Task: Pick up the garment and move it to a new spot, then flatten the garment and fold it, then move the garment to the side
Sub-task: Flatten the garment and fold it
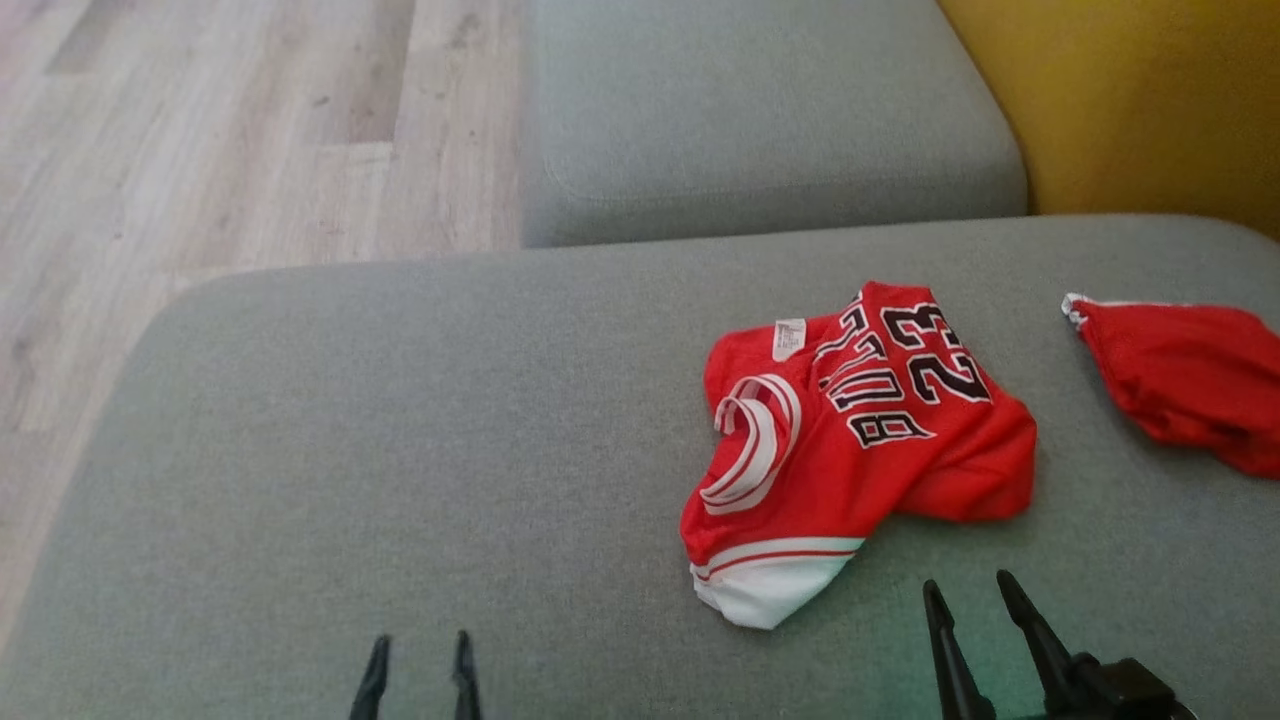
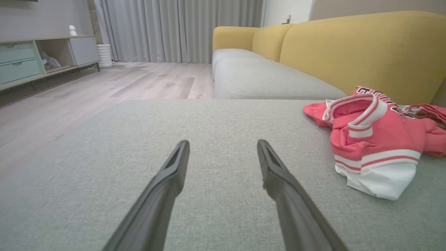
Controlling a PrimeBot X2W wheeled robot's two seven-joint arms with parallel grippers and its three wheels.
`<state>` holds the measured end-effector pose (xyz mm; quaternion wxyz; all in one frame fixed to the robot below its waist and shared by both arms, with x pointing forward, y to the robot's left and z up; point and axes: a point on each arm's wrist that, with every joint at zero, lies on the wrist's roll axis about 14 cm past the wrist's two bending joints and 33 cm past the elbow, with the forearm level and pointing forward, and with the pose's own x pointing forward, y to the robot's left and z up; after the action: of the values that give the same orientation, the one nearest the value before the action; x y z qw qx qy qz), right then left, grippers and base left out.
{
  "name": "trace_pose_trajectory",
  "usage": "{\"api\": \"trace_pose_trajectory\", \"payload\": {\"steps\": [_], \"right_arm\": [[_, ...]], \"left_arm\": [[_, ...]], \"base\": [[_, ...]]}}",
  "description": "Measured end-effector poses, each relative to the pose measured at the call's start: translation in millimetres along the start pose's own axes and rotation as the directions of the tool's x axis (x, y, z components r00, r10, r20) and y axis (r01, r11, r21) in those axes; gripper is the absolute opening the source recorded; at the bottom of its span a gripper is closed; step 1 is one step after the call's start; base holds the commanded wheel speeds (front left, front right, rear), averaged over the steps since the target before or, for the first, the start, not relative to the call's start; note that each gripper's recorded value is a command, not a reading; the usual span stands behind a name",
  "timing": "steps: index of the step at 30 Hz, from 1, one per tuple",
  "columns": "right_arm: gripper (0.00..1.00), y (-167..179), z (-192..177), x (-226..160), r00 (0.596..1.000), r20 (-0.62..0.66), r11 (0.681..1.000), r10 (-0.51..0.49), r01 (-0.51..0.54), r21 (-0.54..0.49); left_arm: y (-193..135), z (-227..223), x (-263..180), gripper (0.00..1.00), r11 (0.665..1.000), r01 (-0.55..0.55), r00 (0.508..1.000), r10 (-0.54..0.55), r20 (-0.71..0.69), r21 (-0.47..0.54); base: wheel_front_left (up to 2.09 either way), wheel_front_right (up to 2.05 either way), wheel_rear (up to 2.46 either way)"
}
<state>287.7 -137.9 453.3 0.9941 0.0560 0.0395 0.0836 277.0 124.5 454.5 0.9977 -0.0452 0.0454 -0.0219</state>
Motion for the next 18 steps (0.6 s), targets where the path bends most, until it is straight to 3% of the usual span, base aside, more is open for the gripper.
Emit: {"api": "trace_pose_trajectory", "payload": {"steps": [9, 18], "right_arm": [[1.0, 0.1, -2.5, 15.7, 1.0, -0.023, 1.0, 0.001, 0.0, 0.008], [1.0, -15.7, -14.2, 26.9, 0.996, -0.076, 0.999, -0.036, 0.036, 0.0]], "left_arm": [[-69.3, -23.6, 46.9, 1.0, 0.962, 0.271, 0.957, -0.271, -0.107, -0.011], [-141.4, -50.6, 82.8, 1.0, 0.837, 0.546, 0.811, -0.541, -0.223, -0.043]], "base": [[0.0, 0.0, 0.0], [0.0, 0.0, 0.0]]}}
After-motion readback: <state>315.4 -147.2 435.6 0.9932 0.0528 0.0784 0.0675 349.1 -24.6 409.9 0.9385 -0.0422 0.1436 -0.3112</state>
